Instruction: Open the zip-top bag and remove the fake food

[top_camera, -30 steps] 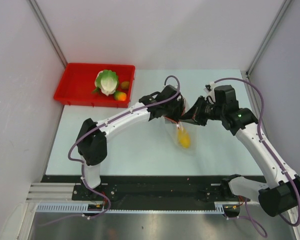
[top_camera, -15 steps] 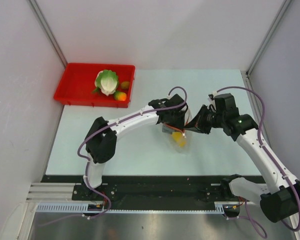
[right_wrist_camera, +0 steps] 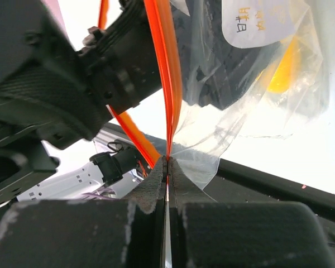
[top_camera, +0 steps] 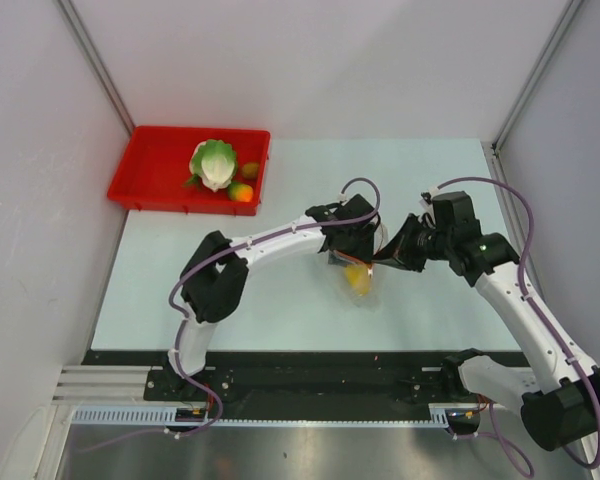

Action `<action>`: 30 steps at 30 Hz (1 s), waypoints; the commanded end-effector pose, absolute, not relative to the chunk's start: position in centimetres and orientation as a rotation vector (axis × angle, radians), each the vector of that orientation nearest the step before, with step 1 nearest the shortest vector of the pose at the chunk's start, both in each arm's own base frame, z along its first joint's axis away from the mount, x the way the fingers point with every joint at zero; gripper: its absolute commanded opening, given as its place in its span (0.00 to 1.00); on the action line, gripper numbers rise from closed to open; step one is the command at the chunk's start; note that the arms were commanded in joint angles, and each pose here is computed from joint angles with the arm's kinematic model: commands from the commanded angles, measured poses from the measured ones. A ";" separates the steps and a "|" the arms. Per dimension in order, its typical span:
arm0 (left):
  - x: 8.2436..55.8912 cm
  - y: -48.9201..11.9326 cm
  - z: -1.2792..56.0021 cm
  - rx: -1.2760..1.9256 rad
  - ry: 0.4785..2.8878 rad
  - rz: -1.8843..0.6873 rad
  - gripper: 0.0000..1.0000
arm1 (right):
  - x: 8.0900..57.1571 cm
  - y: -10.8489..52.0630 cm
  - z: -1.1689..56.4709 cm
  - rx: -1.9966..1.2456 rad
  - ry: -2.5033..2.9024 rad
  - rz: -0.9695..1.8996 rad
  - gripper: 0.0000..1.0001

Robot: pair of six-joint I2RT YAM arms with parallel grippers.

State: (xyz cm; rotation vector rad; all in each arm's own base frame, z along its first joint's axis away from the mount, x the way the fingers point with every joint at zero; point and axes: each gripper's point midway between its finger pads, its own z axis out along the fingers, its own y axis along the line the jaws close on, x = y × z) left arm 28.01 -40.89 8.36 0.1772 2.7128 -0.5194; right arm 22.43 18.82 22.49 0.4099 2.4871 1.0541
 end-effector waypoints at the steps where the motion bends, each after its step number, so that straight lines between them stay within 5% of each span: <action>1: 29.0 -41.2 7.6 0.188 2.669 -0.489 0.64 | 22.4 18.1 23.1 0.392 2.457 1.045 0.00; 15: 28.9 -40.6 3.2 0.222 2.722 -0.398 0.67 | 22.5 17.3 22.0 0.354 2.488 0.980 0.00; 19: 29.2 -40.9 5.2 0.276 2.661 -0.455 0.38 | 22.4 16.9 21.3 0.319 2.511 0.941 0.00; 22: 29.2 -41.3 7.5 0.311 2.622 -0.505 0.07 | 22.3 16.7 20.9 0.268 2.518 0.915 0.00; 30: 27.4 -43.4 14.8 0.405 2.557 -0.786 0.00 | 22.1 15.1 20.4 0.149 2.497 0.758 0.00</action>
